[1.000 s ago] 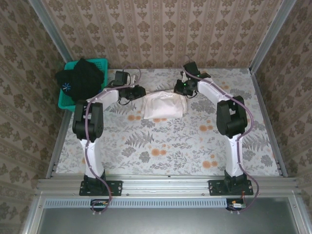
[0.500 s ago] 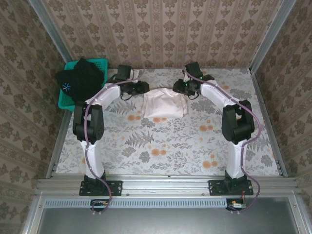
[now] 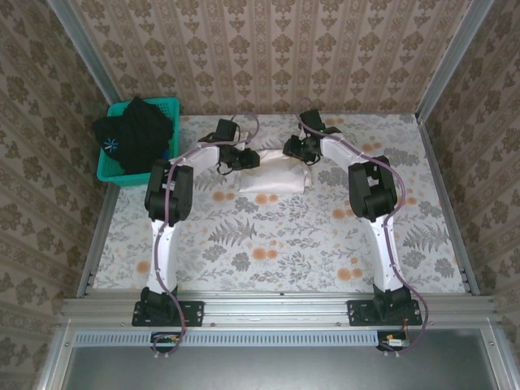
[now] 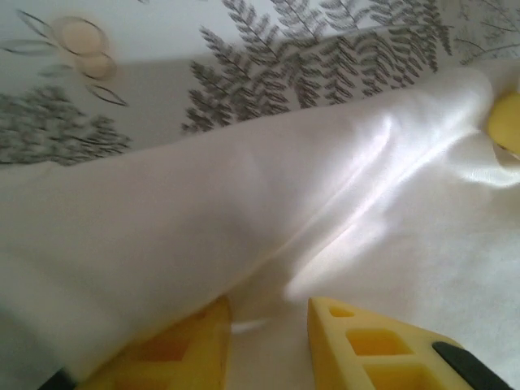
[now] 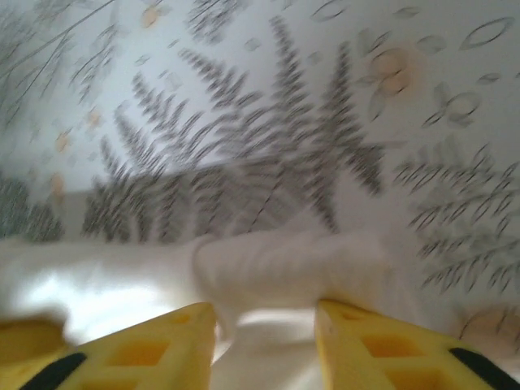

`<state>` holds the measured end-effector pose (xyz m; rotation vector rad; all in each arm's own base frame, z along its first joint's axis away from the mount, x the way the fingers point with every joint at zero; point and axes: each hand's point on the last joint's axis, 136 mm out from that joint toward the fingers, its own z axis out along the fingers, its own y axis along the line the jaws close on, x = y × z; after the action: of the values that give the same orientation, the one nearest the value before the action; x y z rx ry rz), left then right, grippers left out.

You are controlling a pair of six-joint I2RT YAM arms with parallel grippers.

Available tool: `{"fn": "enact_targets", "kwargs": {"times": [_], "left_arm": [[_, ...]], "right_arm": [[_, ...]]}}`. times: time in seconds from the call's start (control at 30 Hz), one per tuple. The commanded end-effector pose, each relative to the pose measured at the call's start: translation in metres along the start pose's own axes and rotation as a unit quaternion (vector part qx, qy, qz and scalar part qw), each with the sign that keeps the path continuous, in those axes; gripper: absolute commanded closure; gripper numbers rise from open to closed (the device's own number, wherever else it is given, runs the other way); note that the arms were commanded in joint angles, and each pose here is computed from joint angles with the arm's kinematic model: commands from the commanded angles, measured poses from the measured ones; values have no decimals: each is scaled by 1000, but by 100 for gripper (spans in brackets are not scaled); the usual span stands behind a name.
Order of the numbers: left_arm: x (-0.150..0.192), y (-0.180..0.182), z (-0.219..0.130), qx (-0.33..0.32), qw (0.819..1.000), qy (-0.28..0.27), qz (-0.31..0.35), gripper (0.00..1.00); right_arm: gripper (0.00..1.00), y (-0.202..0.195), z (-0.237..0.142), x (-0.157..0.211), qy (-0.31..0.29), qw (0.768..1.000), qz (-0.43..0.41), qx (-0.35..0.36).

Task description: Fold and stack the t-shirts

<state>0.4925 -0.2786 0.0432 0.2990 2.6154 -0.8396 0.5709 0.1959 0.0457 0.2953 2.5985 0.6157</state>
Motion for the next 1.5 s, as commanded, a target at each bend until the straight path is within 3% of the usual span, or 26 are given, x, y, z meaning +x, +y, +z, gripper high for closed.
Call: {"fn": "enact_targets", "kwargs": {"times": [0.0,0.17,0.27,0.37,0.4,0.57,0.67,0.77,0.93,1.17,1.27,1.47], "left_arm": [[5,12,-16,-51,998,9,17,68],[-1,-5,-41,-78,996,-8,43,61],[-3,-25,-57,-89,994,-23,65,61],[0,-41,-69,-78,994,-36,72,61],[10,-59,-66,-65,994,-32,84,61],[49,-78,-57,-13,995,-28,93,69],[81,-66,-47,-3,997,-6,75,75],[111,-44,-36,-19,998,16,57,77],[142,-24,-21,-17,998,47,27,80],[129,-37,-39,-3,999,29,27,81],[113,-51,-60,5,999,5,40,79],[85,-73,-88,22,998,-26,55,75]], "right_arm": [[53,-3,-10,-13,10,1000,8,5],[40,19,-51,-20,-14,999,-35,0],[39,44,-87,-15,-57,996,-64,-21],[45,50,-102,9,-73,995,-60,-31],[48,51,-102,19,-72,995,-56,-35],[55,30,-74,61,-35,999,-25,-17],[56,10,-57,73,-9,1000,-11,10],[51,-11,-43,79,11,1000,4,28],[44,-11,-52,73,22,999,2,26],[49,50,-97,62,-30,998,-57,-6],[63,56,-87,56,-33,998,-60,-6],[68,29,-41,38,-24,999,-30,28]]}}
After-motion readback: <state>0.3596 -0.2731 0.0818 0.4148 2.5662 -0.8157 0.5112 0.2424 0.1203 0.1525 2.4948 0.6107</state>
